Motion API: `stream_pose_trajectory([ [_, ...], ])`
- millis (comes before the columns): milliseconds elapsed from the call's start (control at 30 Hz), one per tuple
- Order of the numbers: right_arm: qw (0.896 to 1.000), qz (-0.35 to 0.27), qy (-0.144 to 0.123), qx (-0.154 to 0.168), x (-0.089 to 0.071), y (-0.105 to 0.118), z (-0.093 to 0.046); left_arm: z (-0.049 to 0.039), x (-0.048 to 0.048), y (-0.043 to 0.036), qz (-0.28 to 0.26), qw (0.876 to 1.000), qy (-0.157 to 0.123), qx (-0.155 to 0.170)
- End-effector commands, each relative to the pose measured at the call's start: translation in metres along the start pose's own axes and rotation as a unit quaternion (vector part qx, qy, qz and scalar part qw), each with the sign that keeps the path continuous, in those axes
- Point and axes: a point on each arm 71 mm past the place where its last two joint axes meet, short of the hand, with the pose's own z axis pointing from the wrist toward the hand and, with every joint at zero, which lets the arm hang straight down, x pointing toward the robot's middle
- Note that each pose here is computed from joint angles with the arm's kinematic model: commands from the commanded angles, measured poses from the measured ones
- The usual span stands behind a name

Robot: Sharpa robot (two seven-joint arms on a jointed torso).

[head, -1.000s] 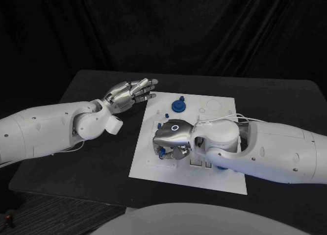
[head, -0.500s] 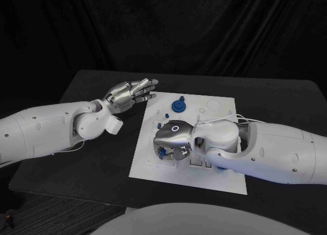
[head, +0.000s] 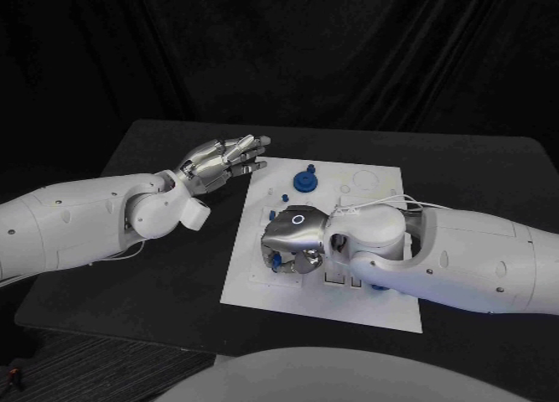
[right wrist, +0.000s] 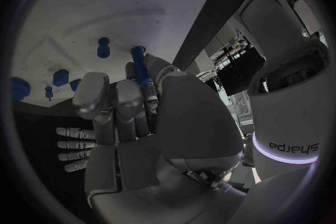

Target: Assemble the parts on the task board

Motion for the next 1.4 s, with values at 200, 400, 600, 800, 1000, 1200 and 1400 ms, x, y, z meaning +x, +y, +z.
stream_pose_trajectory([
  [200,1.0,0.0,0.027,0.003,0.0074,0.0003,0.0009,0.0002,0.002,0.0007,-0.006,1.0,0.01,0.002],
  [400,0.999,0.0,0.032,0.003,0.0085,0.0002,0.0006,0.0004,0.0023,0.0009,-0.007,1.0,0.012,0.002],
  [600,0.999,0.001,0.034,0.007,0.0094,-0.0015,-0.0009,0.0005,0.0022,0.0011,-0.007,1.0,0.012,0.001],
  [800,0.999,0.001,0.032,0.011,0.0097,-0.003,-0.0022,0.0004,0.0022,0.0014,-0.008,1.0,0.013,0.0],
  [1000,1.0,0.001,0.029,0.012,0.0094,-0.0036,-0.0028,0.0006,0.0022,0.0018,-0.008,1.0,0.013,-0.001],
  [1200,1.0,0.001,0.011,0.006,0.0073,-0.0037,-0.0033,0.0005,0.002,0.0022,-0.008,1.0,0.014,-0.002],
  [1400,1.0,-0.001,-0.01,-0.002,0.0043,-0.0024,-0.0033,0.0003,0.0014,0.0025,-0.008,1.0,0.013,-0.004],
])
